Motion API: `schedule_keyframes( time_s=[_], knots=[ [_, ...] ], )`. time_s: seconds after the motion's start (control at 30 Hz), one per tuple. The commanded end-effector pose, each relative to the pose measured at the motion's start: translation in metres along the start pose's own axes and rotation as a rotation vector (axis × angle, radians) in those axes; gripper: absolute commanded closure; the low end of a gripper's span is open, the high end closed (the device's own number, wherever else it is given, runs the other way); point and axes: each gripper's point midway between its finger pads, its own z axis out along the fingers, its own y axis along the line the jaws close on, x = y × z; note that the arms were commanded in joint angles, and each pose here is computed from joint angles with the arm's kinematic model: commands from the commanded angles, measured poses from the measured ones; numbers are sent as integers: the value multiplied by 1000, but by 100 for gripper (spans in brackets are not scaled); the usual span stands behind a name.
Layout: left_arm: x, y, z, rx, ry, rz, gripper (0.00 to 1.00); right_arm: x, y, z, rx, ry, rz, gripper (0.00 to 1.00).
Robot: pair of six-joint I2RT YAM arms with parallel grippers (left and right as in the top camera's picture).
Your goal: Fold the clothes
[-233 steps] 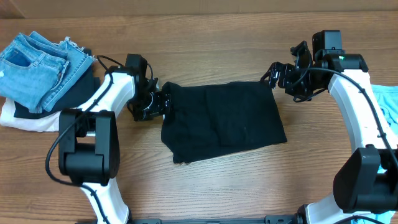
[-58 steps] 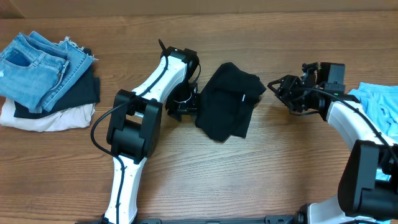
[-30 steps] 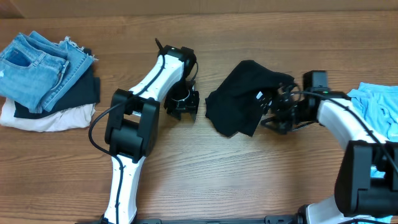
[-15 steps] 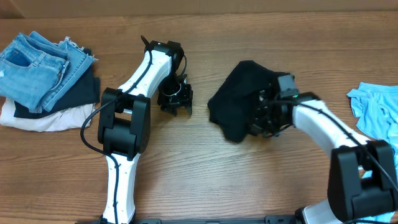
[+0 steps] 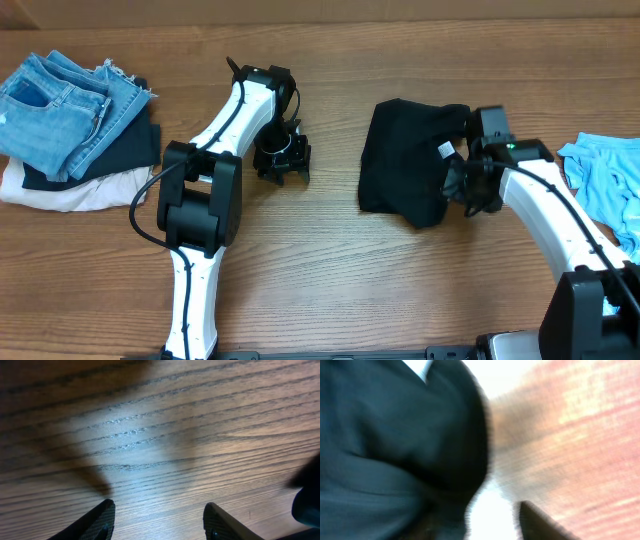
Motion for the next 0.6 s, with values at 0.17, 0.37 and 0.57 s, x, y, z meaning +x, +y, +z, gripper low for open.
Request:
schedule_keyframes(
  time_s=[0.17,0.37,0.57],
  knots=[
    [-6,-25,-21,98,-44,144,46,19,26,-20,-183,69,-34,58],
    [-54,-89,-96,200,-352,355,29,12,83,-74,-542,-31,-95,83],
    [-77,-204,-91,285,-612,620,53,21,113,6,-596,158,-99,96]
  ],
)
